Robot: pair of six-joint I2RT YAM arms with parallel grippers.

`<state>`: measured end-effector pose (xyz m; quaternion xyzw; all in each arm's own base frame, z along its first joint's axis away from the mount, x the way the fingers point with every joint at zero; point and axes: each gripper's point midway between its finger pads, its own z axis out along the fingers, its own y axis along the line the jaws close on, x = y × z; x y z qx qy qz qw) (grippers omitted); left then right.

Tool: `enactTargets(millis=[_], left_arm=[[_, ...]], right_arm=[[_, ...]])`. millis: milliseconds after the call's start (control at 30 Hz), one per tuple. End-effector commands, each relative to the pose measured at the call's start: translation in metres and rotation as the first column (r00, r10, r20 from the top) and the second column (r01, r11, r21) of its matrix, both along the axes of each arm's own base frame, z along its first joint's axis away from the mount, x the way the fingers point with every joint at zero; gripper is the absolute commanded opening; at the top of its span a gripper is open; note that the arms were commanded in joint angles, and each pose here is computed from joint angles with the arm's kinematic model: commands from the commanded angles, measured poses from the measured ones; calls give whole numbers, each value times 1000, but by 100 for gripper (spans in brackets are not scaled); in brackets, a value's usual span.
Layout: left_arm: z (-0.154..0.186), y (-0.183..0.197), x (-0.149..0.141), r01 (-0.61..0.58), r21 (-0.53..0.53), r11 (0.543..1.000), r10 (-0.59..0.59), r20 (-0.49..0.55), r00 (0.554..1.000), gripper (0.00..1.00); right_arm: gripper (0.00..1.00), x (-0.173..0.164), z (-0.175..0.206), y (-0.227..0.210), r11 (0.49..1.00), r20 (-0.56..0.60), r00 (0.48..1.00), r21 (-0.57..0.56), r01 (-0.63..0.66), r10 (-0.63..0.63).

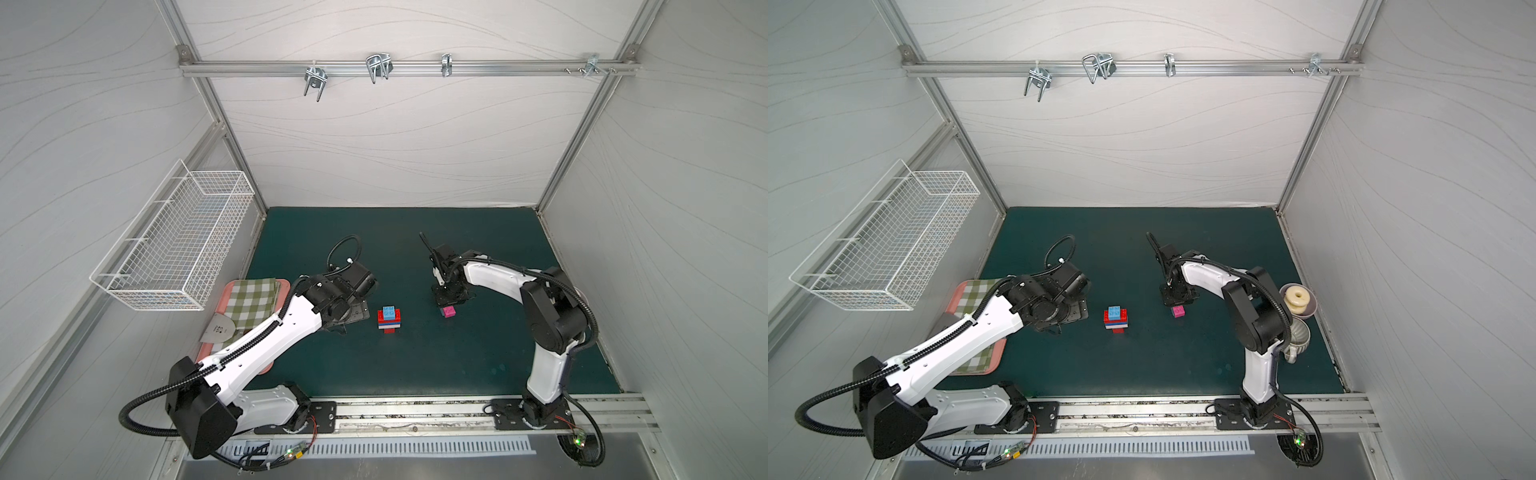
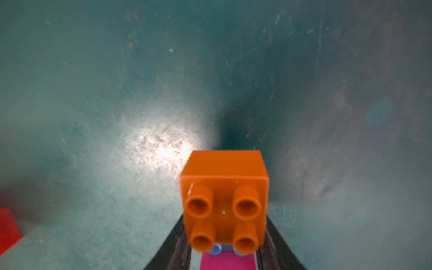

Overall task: Assemble a carrot with lego
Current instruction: Pick up the lego brick from the center of the board.

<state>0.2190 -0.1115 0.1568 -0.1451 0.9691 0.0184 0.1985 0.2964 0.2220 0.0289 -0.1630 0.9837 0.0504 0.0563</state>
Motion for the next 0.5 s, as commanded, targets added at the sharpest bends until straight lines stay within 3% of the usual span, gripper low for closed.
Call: enactTargets(millis=[0,467], left_arm=[[4,1,3,-29,-14,999,29,20,999,89],[4,0,3,-31,-17,999,31,19,999,89]], right_arm=[[41,3,1,3,1000,5,1000,-1,-1,1],[25,4,4,3,1000,13,1000,2,-5,5]])
